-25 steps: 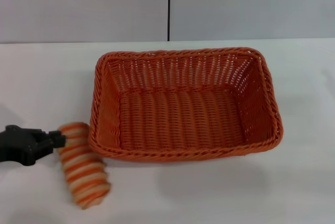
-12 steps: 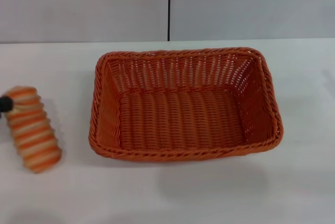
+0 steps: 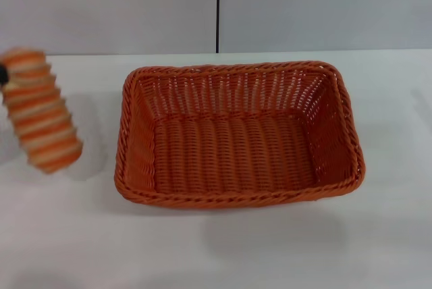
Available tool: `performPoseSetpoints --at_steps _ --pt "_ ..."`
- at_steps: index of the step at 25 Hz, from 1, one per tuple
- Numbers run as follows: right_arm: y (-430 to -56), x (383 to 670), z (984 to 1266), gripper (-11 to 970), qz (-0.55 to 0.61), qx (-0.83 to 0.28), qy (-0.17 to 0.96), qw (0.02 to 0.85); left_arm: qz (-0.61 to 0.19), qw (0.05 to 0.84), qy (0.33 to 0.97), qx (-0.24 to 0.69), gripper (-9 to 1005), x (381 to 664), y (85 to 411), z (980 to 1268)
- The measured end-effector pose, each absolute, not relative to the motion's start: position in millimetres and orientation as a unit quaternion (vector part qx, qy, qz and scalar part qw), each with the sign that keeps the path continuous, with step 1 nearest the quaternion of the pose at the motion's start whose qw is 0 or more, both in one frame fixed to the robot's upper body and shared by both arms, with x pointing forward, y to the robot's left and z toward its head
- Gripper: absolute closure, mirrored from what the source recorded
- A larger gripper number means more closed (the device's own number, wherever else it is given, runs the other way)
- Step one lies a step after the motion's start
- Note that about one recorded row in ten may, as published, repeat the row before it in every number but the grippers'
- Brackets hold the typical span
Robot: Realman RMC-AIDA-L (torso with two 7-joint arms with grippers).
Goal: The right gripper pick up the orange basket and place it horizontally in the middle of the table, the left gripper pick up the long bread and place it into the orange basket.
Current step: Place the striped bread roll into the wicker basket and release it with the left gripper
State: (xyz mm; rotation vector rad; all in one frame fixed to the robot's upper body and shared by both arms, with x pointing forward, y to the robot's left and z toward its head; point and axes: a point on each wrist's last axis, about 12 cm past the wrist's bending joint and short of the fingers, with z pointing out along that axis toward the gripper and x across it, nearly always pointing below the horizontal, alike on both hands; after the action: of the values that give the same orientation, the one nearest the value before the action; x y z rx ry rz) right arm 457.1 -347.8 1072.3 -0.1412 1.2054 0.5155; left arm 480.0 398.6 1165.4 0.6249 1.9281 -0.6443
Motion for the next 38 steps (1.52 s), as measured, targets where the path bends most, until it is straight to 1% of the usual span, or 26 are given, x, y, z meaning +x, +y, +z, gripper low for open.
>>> performPoseSetpoints --at_steps 2,3,4,8,11,12,13,14,18,20,21,22,23,24,27,29,31,37,38 --pt "-347 456 1072 241 0.24 -0.066 0.559 0.791 -0.287 0.508 0.769 0.261 981 482 393 1178" --pt "-347 456 1072 241 0.242 -0.066 0.558 0.791 -0.287 0.508 0.769 0.261 982 482 393 1178" --pt "-347 455 1072 241 0.243 -0.066 0.557 0.791 -0.311 0.528 0.743 0.269 984 484 386 1192" --pt "-346 455 1072 241 0.247 -0.066 0.554 0.792 -0.355 0.553 0.698 0.285 989 489 371 1210" --pt "-344 454 1071 241 0.251 -0.066 0.555 0.791 -0.39 0.562 0.668 0.295 991 495 353 1215" --pt "-344 454 1071 241 0.252 -0.066 0.555 0.79 -0.39 0.562 0.668 0.295 991 495 353 1215" --pt "-343 453 1070 241 0.254 -0.065 0.554 0.79 -0.405 0.563 0.659 0.292 992 500 341 1214" --pt "-342 453 1069 241 0.256 -0.064 0.555 0.789 -0.409 0.565 0.656 0.289 993 502 337 1213" --pt "-342 452 1068 241 0.259 -0.063 0.554 0.789 -0.416 0.545 0.668 0.29 992 516 293 1194" --pt "-342 452 1068 241 0.259 -0.063 0.554 0.789 -0.41 0.538 0.674 0.297 992 521 274 1187" --pt "-342 452 1068 241 0.26 -0.063 0.554 0.789 -0.41 0.538 0.674 0.297 993 521 274 1187" --pt "-342 451 1068 241 0.26 -0.063 0.554 0.789 -0.403 0.533 0.68 0.302 993 525 256 1181" --pt "-342 451 1068 241 0.26 -0.063 0.554 0.789 -0.4 0.532 0.683 0.303 994 526 251 1178" --pt "-342 451 1069 241 0.261 -0.064 0.552 0.789 -0.389 0.528 0.689 0.309 994 528 233 1170" --pt "-342 450 1069 241 0.261 -0.064 0.55 0.79 -0.381 0.522 0.691 0.324 995 527 215 1161" --pt "-343 448 1069 241 0.26 -0.064 0.549 0.792 -0.376 0.513 0.695 0.336 995 524 207 1152" --pt "-345 446 1069 241 0.258 -0.063 0.548 0.793 -0.375 0.512 0.696 0.337 995 524 208 1150" --pt "-350 444 1070 241 0.252 -0.061 0.549 0.795 -0.376 0.497 0.714 0.32 994 517 218 1136" --pt "-350 444 1070 241 0.25 -0.061 0.548 0.796 -0.376 0.495 0.717 0.316 975 516 220 1133"
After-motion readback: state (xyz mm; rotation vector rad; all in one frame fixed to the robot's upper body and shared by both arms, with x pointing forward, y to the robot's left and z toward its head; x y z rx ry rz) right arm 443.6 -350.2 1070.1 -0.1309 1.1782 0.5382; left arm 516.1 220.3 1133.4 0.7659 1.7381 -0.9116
